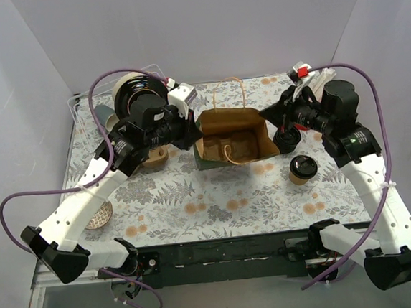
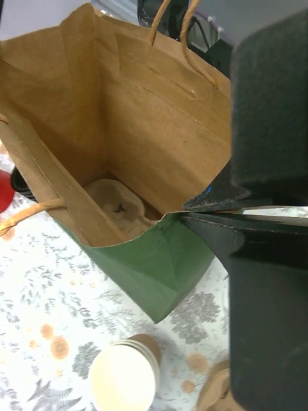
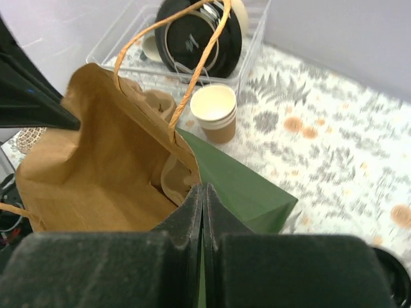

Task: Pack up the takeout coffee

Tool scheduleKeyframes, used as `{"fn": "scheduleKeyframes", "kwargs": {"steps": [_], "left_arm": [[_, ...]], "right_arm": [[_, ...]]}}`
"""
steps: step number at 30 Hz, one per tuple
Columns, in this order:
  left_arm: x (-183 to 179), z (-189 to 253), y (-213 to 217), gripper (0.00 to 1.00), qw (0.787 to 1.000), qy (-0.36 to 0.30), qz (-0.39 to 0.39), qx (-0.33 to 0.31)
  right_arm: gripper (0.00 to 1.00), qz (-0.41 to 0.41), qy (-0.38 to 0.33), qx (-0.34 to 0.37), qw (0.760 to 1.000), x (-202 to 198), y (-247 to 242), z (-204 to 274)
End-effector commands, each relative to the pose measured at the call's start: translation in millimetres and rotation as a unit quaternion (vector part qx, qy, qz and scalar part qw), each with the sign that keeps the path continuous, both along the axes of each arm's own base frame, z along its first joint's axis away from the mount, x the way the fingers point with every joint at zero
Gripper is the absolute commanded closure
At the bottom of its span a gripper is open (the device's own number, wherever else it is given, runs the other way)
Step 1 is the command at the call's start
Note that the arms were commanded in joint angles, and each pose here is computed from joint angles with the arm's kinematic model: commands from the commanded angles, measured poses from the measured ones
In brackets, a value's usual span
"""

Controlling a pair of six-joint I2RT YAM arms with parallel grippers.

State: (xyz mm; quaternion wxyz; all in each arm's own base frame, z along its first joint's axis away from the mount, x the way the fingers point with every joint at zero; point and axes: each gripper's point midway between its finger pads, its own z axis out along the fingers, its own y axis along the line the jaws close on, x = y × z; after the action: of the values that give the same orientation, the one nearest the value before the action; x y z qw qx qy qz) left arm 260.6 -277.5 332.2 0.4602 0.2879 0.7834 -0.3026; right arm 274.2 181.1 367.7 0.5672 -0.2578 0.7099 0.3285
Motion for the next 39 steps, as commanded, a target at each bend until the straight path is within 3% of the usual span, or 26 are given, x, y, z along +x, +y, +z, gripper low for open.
{"fn": "scheduleKeyframes", "kwargs": {"steps": [1, 5, 6, 7, 8, 16, 24, 28, 29, 35, 39], "left_arm": [[-17, -4, 8, 1.00, 0.998, 0.065, 0.014, 0.012], [-27, -21, 10, 1.00, 0.993, 0.116, 0.022, -0.001], [-30, -24, 10, 1.00, 0.992, 0.122, 0.020, -0.005], [-32, -20, 10, 1.00, 0.993, 0.117, 0.020, -0.015], [-34, -28, 12, 1.00, 0.992, 0.125, 0.023, -0.013], [-29, -41, 21, 1.00, 0.989, 0.132, 0.063, -0.002], [-5, -23, 34, 1.00, 0.985, 0.096, 0.139, -0.025], [-2, -20, 33, 1.00, 0.987, 0.084, 0.133, -0.018], [-3, -19, 31, 0.85, 0.987, 0.088, 0.130, -0.018], [-13, -19, 34, 0.49, 0.986, 0.111, 0.126, -0.011], [-14, -18, 36, 0.48, 0.985, 0.115, 0.128, -0.005]], "right_arm": [[0.94, -0.036, 0.094, 0.006, 0.995, -2, -5, -17], [0.85, -0.105, 0.158, 0.006, 0.982, 9, -17, -24], [0.78, -0.114, 0.163, 0.007, 0.980, 10, -19, -23], [0.63, -0.133, 0.174, 0.007, 0.976, 11, -24, -24], [0.60, -0.139, 0.173, 0.010, 0.975, 10, -25, -20], [0.47, -0.304, 0.178, 0.018, 0.936, 7, -79, -6], [0.40, -0.406, 0.319, -0.134, 0.846, -22, -126, -95], [0.35, -0.415, 0.333, -0.162, 0.831, -30, -135, -112], [0.35, -0.412, 0.332, -0.161, 0.833, -30, -134, -112], [0.37, -0.381, 0.317, -0.130, 0.859, -29, -120, -103], [0.38, -0.387, 0.325, -0.128, 0.853, -34, -122, -108]]}}
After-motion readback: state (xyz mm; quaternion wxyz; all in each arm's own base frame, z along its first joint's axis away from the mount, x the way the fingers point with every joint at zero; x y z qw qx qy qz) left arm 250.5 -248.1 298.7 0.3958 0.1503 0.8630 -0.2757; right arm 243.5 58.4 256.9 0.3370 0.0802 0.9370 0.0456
